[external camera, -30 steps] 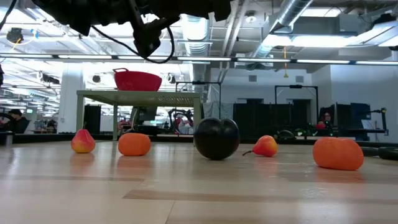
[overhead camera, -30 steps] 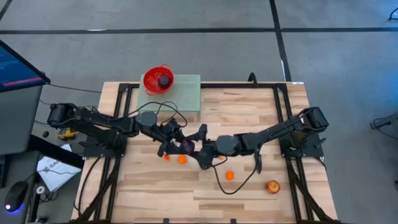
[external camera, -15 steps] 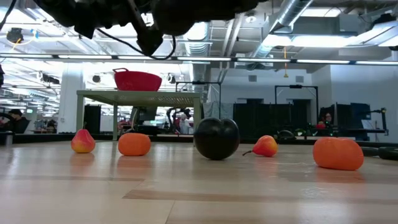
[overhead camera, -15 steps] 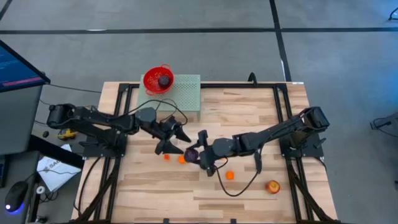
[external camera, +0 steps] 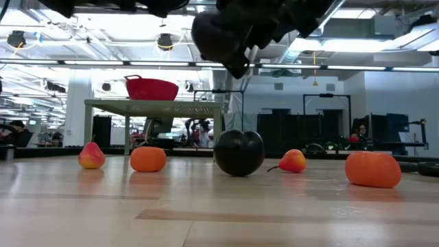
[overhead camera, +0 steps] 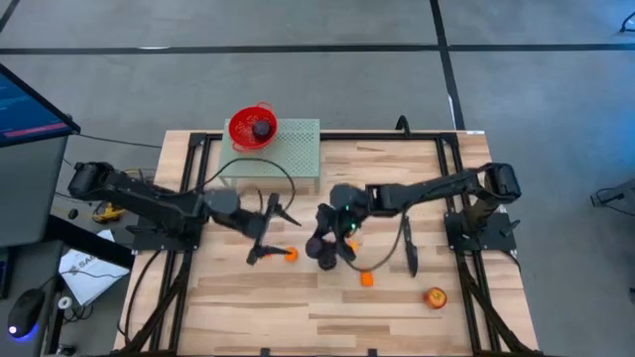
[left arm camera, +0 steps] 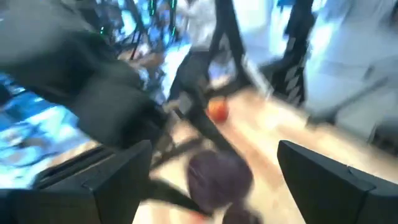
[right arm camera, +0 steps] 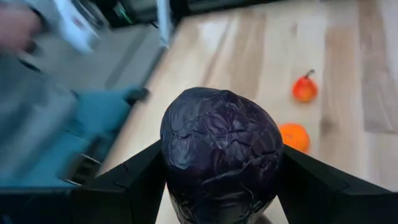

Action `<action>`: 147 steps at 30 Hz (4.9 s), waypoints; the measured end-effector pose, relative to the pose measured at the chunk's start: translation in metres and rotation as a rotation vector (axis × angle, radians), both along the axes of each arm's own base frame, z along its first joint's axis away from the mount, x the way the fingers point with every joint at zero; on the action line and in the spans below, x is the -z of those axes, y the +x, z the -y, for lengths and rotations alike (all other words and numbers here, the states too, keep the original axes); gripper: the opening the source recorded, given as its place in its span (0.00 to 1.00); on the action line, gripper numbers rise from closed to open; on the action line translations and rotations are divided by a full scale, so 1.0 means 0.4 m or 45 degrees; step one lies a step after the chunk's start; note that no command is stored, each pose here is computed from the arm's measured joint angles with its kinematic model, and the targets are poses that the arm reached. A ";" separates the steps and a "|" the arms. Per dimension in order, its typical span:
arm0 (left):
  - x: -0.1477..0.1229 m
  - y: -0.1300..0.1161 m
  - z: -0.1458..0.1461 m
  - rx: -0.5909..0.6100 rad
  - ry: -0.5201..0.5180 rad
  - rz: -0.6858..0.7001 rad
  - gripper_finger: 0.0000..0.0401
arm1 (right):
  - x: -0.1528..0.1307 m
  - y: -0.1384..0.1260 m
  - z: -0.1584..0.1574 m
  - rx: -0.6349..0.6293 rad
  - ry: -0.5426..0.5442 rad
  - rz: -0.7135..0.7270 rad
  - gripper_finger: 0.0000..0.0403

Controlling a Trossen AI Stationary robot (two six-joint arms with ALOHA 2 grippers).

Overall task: Pick & Place Fruit
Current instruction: Put the left purple plum into the red strainer bowl

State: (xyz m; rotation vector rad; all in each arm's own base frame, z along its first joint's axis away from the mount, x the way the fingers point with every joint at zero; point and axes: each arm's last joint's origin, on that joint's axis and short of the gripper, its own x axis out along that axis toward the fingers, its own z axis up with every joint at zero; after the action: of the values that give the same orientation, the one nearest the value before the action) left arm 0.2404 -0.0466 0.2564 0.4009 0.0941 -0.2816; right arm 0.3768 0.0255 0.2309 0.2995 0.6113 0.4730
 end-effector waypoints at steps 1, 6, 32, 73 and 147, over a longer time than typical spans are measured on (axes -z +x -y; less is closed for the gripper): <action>0.006 -0.003 0.017 -0.022 0.057 -0.016 0.84 | -0.005 0.003 0.019 0.010 0.043 0.013 0.62; 0.032 -0.006 0.073 -0.166 0.177 -0.059 0.82 | -0.030 0.022 0.101 0.074 0.229 0.126 0.62; 0.060 0.029 0.058 -0.366 0.270 -0.098 0.87 | 0.023 0.071 0.112 -0.017 0.449 0.105 0.62; 0.074 0.057 0.067 -0.387 0.334 -0.015 0.81 | 0.020 0.073 0.116 0.033 0.467 0.105 0.62; 0.028 -0.189 -0.573 -1.944 -0.341 0.076 0.85 | 0.035 0.033 -0.045 0.514 0.047 0.300 0.91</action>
State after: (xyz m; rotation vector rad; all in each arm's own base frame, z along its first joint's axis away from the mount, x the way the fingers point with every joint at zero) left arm 0.1649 0.1824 0.2454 -0.0080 0.2715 1.2129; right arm 0.3898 0.0435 0.2169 0.3856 0.3010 0.1272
